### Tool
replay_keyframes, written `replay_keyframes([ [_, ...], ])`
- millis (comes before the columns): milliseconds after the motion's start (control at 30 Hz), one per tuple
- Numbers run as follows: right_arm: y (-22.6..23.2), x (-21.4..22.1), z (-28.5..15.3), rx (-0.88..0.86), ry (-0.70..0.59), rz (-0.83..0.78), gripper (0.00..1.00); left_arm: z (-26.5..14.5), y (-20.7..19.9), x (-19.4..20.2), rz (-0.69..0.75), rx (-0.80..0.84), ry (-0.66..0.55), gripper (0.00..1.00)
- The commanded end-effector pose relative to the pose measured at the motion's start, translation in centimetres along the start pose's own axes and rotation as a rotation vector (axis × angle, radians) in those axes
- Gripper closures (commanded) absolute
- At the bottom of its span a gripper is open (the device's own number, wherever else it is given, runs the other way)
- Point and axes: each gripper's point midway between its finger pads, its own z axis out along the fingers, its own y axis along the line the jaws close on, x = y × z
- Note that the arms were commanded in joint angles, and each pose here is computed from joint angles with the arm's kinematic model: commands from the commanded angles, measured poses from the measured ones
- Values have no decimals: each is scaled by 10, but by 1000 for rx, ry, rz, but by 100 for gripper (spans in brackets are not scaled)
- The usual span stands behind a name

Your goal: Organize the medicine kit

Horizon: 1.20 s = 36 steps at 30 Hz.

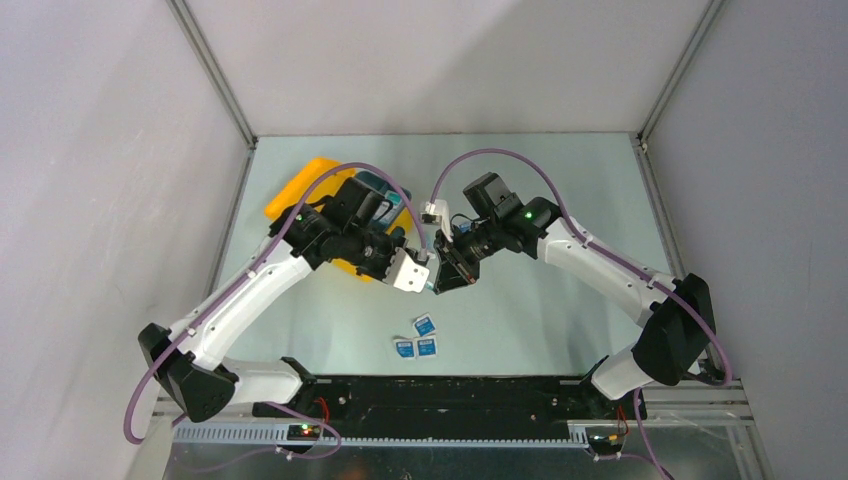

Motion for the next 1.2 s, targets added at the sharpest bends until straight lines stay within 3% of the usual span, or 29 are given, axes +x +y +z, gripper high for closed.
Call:
replay_keyframes([
  [0, 6, -17, -6, -11, -40, -32, 82, -7, 7, -3, 7, -29, 13, 86],
  [133, 1, -20, -15, 32, -55, -41, 66, -4, -2, 9, -27, -19, 54, 94],
  [367, -15, -27, -59, 130, -130, -15, 55, -6, -3, 21, -154, -84, 65, 100],
  [433, -19, -29, -75, 171, -159, -9, 53, -9, 8, 27, -265, -154, 57, 100],
  [567, -30, -29, -98, 237, -214, 17, 53, -24, 48, 42, -625, -376, -29, 100],
  [667, -35, -29, -105, 261, -239, 30, 52, -44, 82, 67, -995, -578, -160, 100],
  [800, -43, -31, -113, 303, -257, 27, 52, -60, 108, 96, -1349, -694, -341, 100],
  [933, -45, -30, -116, 309, -263, 37, 52, -62, 123, 108, -1486, -740, -459, 100],
  [1167, -47, -29, -119, 321, -262, 34, 52, -37, 133, 129, -1674, -715, -541, 100],
])
